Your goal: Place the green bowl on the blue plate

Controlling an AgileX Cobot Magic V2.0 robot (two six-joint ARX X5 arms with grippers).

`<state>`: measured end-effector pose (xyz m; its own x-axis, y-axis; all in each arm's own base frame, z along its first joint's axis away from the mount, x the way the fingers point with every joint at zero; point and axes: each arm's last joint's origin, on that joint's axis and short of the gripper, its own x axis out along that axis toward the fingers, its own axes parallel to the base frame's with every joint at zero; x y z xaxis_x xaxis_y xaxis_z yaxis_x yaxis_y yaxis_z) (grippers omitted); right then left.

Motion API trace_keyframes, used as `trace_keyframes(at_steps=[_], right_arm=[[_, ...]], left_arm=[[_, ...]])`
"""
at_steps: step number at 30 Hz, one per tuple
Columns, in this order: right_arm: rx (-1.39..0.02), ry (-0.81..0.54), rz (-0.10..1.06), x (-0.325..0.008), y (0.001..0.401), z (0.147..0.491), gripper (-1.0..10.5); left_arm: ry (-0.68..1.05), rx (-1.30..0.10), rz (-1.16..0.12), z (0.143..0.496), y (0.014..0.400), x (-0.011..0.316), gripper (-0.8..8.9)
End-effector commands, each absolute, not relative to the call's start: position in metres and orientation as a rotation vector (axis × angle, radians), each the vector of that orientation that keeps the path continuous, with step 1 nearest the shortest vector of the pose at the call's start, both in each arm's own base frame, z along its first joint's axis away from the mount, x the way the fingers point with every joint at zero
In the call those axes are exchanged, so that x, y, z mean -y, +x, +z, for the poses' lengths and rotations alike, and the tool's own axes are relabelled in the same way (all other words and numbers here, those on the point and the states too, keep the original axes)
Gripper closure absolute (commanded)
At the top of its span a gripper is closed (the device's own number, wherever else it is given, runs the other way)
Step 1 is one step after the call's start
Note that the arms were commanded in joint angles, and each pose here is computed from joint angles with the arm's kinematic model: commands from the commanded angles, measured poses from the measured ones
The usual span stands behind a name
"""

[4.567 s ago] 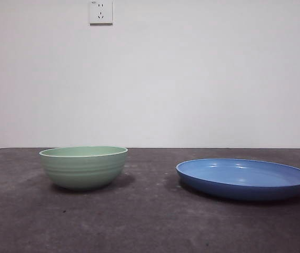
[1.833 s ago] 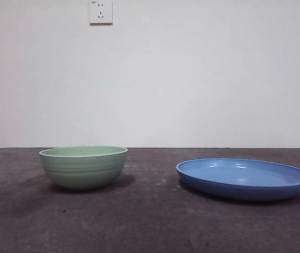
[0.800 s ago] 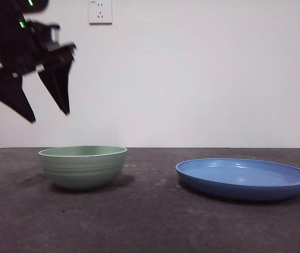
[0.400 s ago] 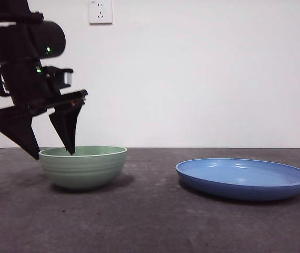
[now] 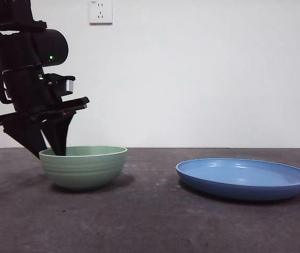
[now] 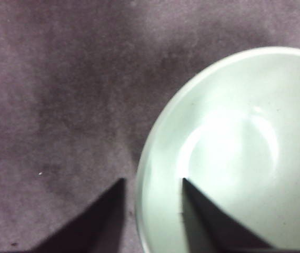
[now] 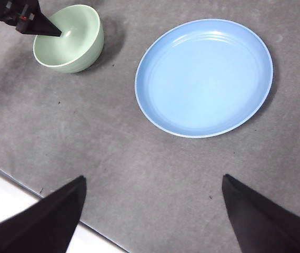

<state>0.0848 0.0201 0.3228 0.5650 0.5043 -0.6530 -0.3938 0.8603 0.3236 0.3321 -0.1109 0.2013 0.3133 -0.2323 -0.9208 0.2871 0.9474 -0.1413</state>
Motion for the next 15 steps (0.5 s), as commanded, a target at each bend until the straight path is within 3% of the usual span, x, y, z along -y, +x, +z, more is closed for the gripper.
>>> trace_keyframes(at_steps=[1,10,15], right_arm=[[-0.79,0.149,0.534,-0.02,0.085,0.329,5.3],[-0.79,0.149,0.533,-0.02,0.085,0.329,5.3],[-0.791,0.147,0.528,-0.02,0.085,0.329,5.3]], left_arm=[[0.058,-1.202,-0.342,0.2,0.337,0.114,8.03],[0.047,-1.187,-0.339,0.204,0.338,0.114,8.02],[0.014,-1.13,-0.352,0.225,0.336,0.121,8.02]])
